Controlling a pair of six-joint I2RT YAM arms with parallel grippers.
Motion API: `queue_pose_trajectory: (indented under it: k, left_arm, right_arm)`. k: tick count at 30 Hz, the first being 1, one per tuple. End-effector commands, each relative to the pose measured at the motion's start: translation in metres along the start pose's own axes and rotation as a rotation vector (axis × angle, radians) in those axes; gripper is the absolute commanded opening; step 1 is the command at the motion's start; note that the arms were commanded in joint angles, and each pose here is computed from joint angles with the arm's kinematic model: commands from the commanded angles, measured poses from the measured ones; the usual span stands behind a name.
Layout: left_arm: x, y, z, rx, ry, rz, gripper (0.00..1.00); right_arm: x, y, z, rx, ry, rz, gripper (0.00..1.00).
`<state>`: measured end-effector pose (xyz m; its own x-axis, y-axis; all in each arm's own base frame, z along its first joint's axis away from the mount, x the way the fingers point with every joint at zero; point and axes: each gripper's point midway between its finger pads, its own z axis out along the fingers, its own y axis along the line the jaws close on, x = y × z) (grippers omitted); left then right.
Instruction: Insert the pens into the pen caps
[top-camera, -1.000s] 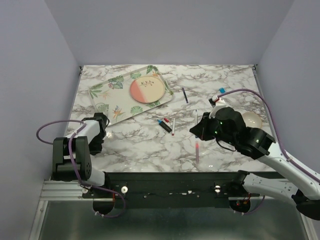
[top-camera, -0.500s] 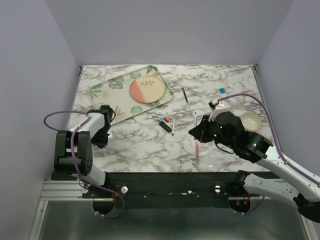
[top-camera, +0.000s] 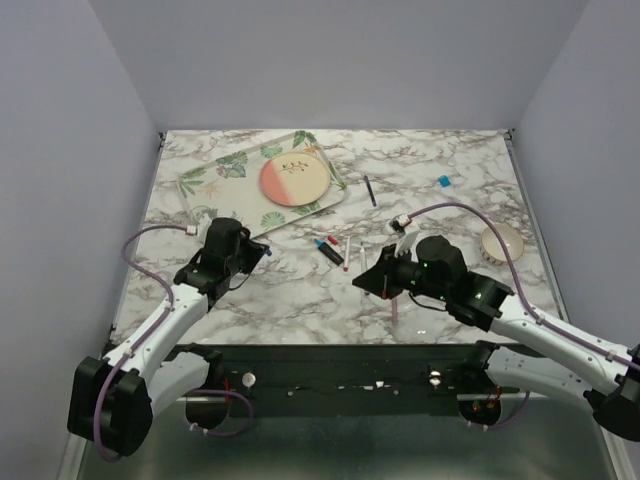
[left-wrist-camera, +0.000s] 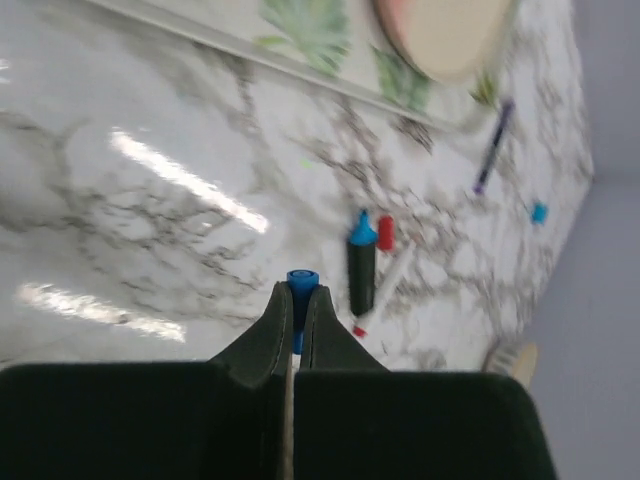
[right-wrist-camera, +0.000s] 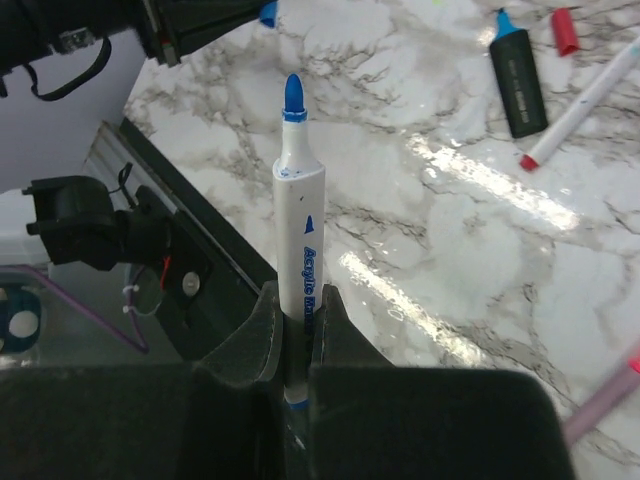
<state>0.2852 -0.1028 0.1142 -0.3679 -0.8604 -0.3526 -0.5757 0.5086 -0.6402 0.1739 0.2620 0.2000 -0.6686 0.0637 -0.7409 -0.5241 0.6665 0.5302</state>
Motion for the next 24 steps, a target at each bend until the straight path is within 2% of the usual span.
queue_pose_trajectory:
  k: [1,5,9,13,24]
  left_arm:
    - [0.027,-0.126,-0.064,0.722,0.125,0.334,0.0]
    - [0.036,-0.163,-0.104,0.965,0.162,0.456,0.0]
    - [0.052,-0.174,-0.136,1.144,0.266,0.494,0.0]
    - [0.056,-0.174,-0.145,1.164,0.312,0.441,0.0]
    - [0.05,-0.168,-0.152,1.176,0.249,0.409,0.0]
  right_arm:
    - [-0.003,0.046,0.012,-0.287,-0.027,-0.029,0.01]
    - [-0.001,0.06,0.021,-0.383,-0.017,-0.022,0.01]
    - [-0.002,0.072,0.031,-0.453,-0.006,-0.004,0.01]
    - [-0.007,0.08,0.043,-0.49,-0.017,0.014,0.01]
    - [-0.02,0.094,0.069,-0.517,-0.027,0.048,0.01]
